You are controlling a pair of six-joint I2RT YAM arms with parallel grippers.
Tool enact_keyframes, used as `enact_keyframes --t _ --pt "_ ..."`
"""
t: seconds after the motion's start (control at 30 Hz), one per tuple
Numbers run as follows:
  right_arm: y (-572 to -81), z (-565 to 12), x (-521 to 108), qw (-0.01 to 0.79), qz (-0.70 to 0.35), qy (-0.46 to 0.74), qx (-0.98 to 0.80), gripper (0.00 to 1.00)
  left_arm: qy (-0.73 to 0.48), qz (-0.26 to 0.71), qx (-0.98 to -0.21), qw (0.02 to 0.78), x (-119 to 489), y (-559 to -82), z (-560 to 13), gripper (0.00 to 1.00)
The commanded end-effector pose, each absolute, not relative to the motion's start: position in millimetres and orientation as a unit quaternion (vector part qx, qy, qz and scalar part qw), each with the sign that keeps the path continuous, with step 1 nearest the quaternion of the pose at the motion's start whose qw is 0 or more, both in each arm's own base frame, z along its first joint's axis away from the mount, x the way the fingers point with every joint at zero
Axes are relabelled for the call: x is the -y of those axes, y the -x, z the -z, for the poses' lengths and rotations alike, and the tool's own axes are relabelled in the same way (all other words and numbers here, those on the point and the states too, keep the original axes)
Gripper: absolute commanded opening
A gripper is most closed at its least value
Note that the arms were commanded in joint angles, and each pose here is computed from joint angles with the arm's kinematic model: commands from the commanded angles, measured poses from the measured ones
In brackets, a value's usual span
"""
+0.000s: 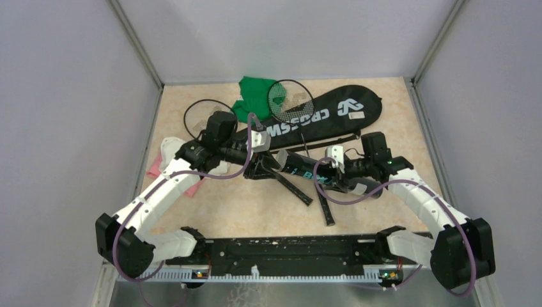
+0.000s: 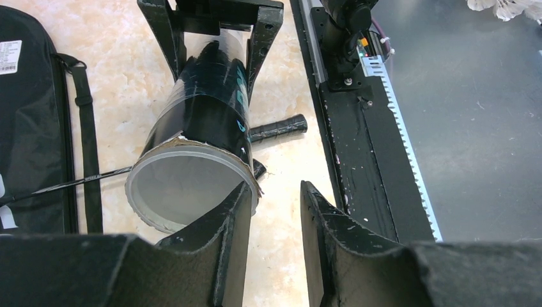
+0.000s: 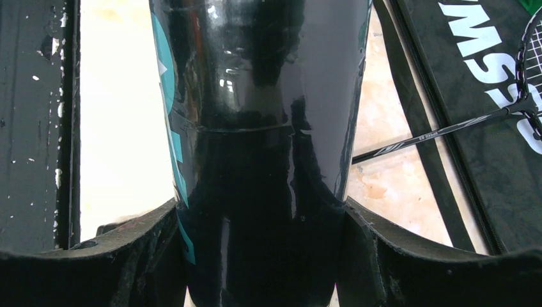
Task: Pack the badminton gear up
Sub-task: Close the lid on the shuttle tube.
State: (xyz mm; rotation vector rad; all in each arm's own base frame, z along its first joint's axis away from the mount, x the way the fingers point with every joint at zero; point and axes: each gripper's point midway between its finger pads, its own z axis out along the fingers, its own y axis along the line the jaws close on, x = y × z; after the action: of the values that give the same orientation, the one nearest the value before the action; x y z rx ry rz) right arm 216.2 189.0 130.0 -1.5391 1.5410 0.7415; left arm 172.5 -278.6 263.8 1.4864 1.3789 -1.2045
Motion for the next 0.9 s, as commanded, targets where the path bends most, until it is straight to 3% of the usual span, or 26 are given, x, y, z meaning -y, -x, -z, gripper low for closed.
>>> enact_keyframes --t 0.0,0.87 --pt "-220 -147 -200 0.434 -0.304 0.614 -0.584 0.34 -0.602 0.493 -0.502 0.378 282 -155 -269 0.41" --pt "-214 -140 -202 0.424 -0.301 0.628 -0.579 0.34 -0.62 0.47 -0.493 0.389 294 -167 -274 0.46"
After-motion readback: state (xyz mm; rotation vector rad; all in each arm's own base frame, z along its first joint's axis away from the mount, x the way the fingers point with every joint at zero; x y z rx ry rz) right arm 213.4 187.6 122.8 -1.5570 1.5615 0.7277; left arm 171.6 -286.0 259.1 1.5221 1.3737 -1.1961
